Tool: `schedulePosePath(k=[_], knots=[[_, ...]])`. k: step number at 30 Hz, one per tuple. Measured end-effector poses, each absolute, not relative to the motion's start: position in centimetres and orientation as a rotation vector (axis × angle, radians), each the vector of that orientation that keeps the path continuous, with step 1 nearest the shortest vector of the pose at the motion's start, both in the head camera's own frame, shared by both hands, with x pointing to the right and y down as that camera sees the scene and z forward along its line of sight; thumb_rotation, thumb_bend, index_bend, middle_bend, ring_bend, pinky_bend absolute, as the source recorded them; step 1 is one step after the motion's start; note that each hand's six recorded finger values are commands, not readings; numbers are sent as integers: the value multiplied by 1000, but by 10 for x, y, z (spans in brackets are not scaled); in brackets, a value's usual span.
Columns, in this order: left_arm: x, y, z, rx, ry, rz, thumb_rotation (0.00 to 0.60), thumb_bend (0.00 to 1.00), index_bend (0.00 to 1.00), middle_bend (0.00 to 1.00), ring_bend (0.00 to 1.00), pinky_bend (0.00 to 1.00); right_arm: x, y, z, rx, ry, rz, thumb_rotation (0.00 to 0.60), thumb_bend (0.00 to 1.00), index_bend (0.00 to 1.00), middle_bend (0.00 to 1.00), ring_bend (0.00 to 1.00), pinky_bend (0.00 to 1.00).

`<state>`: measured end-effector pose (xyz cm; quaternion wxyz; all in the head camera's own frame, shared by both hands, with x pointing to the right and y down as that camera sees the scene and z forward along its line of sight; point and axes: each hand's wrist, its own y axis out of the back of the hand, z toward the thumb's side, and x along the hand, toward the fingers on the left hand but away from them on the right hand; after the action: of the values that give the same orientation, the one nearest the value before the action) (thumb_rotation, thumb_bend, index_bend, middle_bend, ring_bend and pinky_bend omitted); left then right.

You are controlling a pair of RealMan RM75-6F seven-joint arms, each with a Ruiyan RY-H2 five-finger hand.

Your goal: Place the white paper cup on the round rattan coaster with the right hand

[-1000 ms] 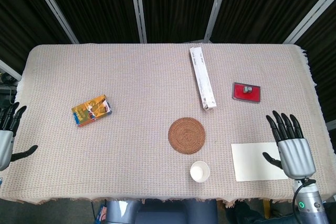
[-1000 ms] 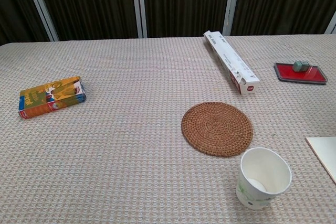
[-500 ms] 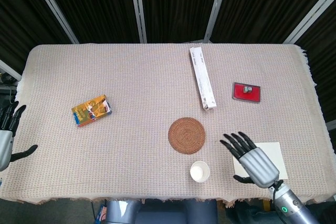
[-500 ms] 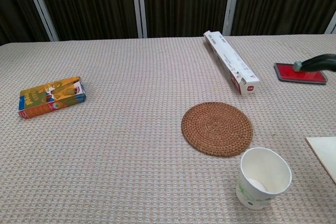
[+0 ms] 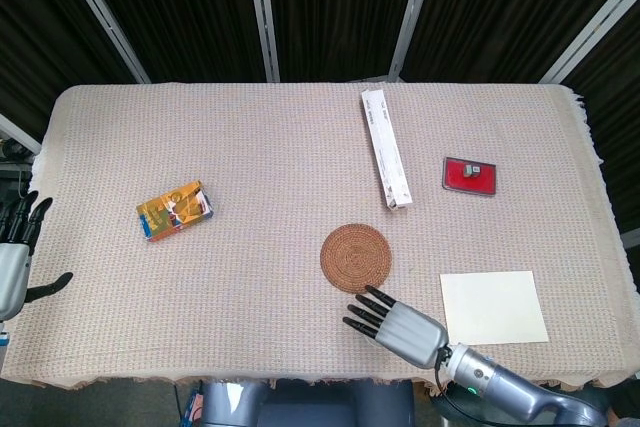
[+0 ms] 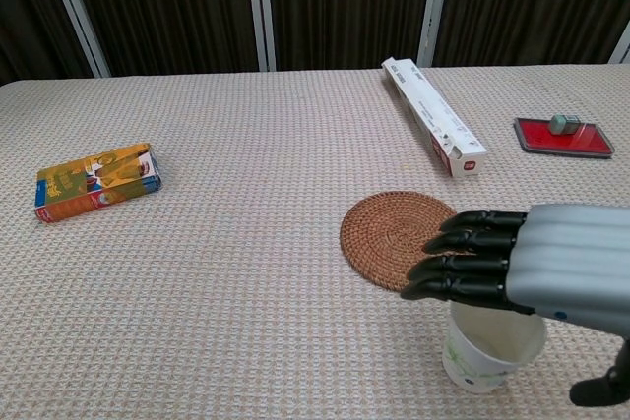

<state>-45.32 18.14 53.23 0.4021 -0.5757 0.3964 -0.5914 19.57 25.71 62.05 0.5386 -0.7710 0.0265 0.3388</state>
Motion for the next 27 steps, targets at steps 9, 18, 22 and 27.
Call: schedulePosePath(k=[9, 18, 22, 27], knots=[[-454, 182, 533, -1456, 1003, -1498, 600, 0, 0, 0, 0, 0, 186, 254, 635, -1753, 87, 803, 600, 12, 141, 291, 280, 314], [-453, 182, 534, -1458, 995, -1507, 600, 0, 0, 0, 0, 0, 194, 252, 638, -1751, 72, 833, 600, 55, 298, 458, 433, 388], [-453, 182, 535, -1458, 993, -1510, 600, 0, 0, 0, 0, 0, 195, 250, 633, -1771, 37, 831, 600, 54, 302, 460, 432, 388], [-453, 183, 536, -1461, 990, -1518, 600, 0, 0, 0, 0, 0, 194, 238, 621, -1796, -54, 821, 600, 54, 297, 460, 432, 388]])
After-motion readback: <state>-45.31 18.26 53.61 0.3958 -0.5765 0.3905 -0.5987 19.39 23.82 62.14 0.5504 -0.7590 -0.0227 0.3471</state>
